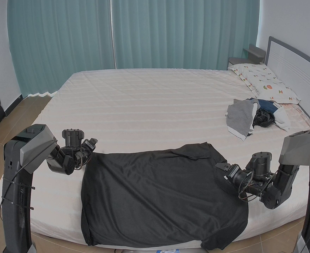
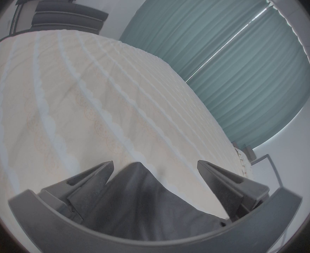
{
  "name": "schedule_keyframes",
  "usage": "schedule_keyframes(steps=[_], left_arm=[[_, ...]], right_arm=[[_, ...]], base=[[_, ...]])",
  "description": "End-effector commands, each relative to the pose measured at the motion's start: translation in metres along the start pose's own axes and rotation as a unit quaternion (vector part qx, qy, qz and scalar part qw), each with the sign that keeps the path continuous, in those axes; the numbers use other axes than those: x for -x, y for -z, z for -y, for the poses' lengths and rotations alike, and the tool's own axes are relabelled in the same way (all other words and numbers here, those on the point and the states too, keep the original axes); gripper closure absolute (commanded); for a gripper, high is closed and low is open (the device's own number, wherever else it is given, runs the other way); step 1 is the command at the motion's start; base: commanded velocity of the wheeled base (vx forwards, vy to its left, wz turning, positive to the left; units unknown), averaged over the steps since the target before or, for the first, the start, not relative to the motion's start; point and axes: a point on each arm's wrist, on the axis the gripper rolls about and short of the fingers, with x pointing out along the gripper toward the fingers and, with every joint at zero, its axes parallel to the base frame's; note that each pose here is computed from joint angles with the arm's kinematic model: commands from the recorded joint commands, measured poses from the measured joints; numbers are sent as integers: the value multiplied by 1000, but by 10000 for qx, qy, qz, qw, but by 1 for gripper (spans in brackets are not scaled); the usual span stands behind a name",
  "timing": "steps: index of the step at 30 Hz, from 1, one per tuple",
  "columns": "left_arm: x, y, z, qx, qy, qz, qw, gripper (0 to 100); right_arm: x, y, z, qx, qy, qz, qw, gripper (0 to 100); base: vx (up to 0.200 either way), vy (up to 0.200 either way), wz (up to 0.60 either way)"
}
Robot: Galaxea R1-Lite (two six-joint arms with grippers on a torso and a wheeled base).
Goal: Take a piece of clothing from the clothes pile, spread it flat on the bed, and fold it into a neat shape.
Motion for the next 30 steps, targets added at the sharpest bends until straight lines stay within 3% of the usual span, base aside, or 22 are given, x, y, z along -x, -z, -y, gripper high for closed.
schedule_keyframes(steps=[1, 4, 9, 15, 22, 30], left_arm=[[34, -25, 13, 557, 319, -148, 9978, 0], [36, -26, 7, 642, 263, -218, 9974, 0], [39, -23, 4, 645, 278, -341, 9969, 0], [38, -20, 0, 646, 219, -404, 9969, 0], [38, -18, 0, 638, 215, -423, 9968, 0], [38, -18, 0, 638, 215, -423, 9968, 0]], right_arm=[[-38, -22, -39, 141, -72, 52, 9999, 0], [-58, -27, -54, 163, -41, -54, 9998, 0], [-103, -20, -50, 442, 205, -44, 9988, 0], [-121, -25, -51, 558, 358, -72, 9978, 0], [-147, -30, -29, 916, 755, -1, 9929, 0], [-164, -33, -28, 922, 622, 149, 9937, 0]], base=[[0, 0, 0], [0, 0, 0], [0, 0, 0], [0, 0, 0], [0, 0, 0], [0, 0, 0]])
